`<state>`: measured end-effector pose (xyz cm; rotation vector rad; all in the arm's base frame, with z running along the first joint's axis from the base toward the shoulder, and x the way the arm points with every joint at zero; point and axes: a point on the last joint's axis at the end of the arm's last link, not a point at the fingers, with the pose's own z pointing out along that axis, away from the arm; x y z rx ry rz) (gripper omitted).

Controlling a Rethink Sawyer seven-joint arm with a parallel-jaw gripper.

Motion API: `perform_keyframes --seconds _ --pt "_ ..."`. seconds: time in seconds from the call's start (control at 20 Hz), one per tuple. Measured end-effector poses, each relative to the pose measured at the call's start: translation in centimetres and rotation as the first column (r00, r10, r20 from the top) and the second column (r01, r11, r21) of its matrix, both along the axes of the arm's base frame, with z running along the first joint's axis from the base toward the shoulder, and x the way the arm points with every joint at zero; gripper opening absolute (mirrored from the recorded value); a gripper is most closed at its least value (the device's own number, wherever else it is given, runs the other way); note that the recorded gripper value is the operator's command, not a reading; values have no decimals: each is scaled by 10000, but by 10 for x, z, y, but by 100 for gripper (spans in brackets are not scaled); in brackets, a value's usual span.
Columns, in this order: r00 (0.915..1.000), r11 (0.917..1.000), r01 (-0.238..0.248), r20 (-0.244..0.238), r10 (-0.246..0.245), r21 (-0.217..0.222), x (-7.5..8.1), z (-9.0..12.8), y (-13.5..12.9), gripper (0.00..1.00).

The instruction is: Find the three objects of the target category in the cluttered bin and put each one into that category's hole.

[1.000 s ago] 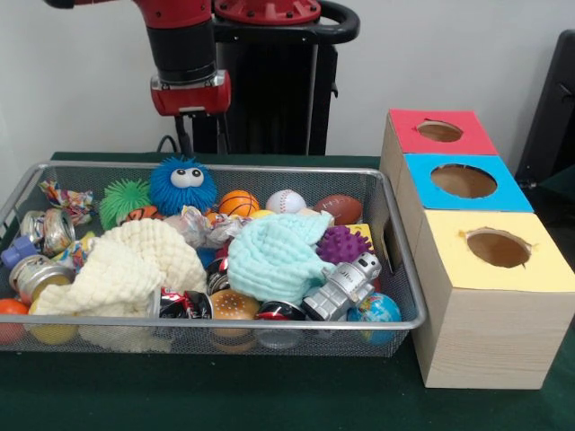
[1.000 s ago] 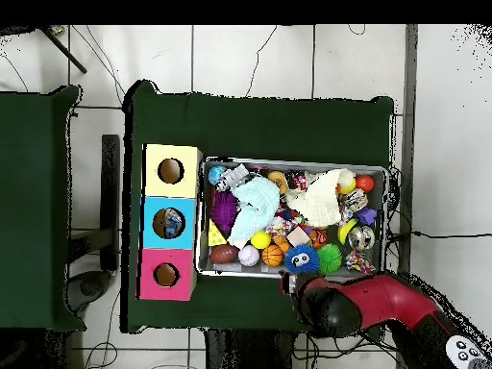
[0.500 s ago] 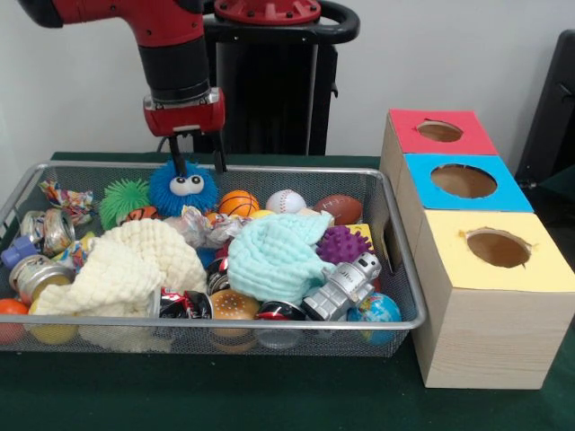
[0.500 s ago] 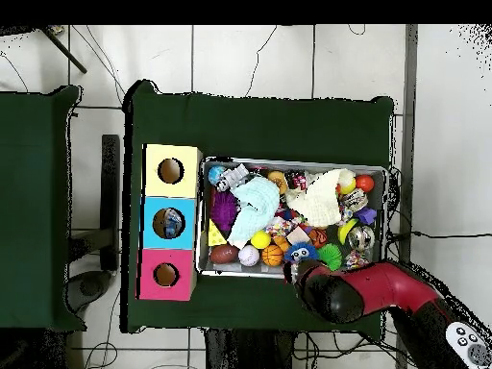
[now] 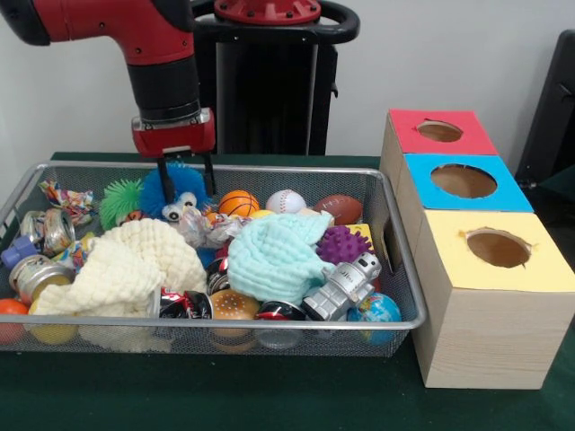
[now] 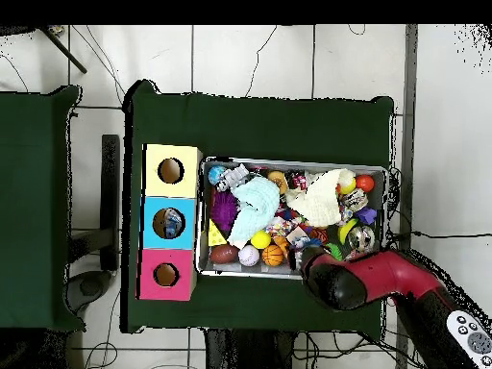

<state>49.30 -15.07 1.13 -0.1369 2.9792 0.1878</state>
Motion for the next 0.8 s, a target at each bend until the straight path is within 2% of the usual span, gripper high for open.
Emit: perform_keyframes --seconds 0.3,0.8 --pt "9990 10000 57 448 -56 -27 16 3 -9 100" --pt "9932 9996 165 1148 -191 233 38 18 -17 100"
